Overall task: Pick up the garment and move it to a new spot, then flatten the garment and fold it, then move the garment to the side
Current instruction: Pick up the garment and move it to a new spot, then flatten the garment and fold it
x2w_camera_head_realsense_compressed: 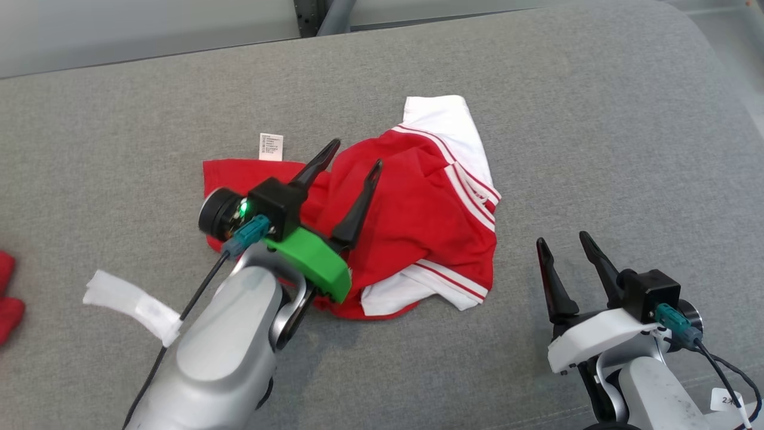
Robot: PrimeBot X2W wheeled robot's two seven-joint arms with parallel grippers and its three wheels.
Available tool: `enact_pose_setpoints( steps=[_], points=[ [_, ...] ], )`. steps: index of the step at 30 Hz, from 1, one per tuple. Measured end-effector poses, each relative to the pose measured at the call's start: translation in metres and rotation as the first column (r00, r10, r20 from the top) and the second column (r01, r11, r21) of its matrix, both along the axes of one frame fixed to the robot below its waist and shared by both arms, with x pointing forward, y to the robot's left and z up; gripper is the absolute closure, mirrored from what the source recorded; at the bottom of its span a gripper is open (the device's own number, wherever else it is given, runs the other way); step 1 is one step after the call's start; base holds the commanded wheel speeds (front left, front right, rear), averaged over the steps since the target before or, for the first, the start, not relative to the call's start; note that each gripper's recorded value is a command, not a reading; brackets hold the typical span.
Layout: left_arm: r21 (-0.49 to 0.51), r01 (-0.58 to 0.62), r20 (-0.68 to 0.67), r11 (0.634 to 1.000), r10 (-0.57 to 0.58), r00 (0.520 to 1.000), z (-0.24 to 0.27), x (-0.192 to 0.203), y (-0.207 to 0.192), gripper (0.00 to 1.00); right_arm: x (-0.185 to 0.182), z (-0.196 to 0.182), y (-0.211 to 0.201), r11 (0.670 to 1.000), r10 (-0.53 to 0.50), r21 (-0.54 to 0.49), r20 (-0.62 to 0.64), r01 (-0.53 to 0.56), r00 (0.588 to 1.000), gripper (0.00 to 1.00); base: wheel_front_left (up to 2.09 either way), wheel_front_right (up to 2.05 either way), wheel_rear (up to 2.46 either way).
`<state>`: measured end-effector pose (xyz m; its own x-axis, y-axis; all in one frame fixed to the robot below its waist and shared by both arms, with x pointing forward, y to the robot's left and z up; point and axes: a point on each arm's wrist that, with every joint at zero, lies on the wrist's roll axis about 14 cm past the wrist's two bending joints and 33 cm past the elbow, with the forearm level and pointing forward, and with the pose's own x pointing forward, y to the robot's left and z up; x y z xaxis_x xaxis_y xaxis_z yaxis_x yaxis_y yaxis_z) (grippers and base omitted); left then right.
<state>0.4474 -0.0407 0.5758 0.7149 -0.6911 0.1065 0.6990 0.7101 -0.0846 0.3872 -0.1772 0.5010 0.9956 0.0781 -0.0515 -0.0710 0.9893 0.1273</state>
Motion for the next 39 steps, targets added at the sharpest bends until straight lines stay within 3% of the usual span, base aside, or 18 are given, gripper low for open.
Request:
enact_pose_setpoints(
  steps=[9,15,21,32,39],
  points=[
    [-0.018,-0.267,-0.100,0.963,0.264,0.959,-0.035,-0.010,0.073,0.00,-0.011,0.015,-0.010,1.000,-0.031,-0.001,0.042,0.031,0.999,0.00,0.00,0.00,0.00],
    [-0.014,-0.435,-0.098,0.900,0.432,0.897,-0.040,-0.027,0.131,0.00,-0.015,0.022,0.001,1.000,-0.002,0.005,0.063,0.002,0.998,0.00,0.00,0.00,0.00],
    [0.008,-0.585,-0.125,0.811,0.582,0.804,-0.054,-0.056,0.188,0.00,-0.020,0.027,0.014,0.999,0.031,0.011,0.076,-0.032,0.997,0.00,0.00,0.00,0.00],
    [0.050,-0.697,-0.128,0.716,0.696,0.706,-0.066,-0.101,0.236,0.00,-0.018,0.024,0.031,0.997,0.080,0.016,0.071,-0.082,0.994,0.00,0.00,0.00,0.00],
    [0.049,-0.687,-0.154,0.725,0.685,0.712,-0.072,-0.106,0.231,0.00,-0.009,0.018,0.039,0.994,0.108,0.016,0.053,-0.109,0.993,0.00,0.00,0.00,0.00]
  ],
)
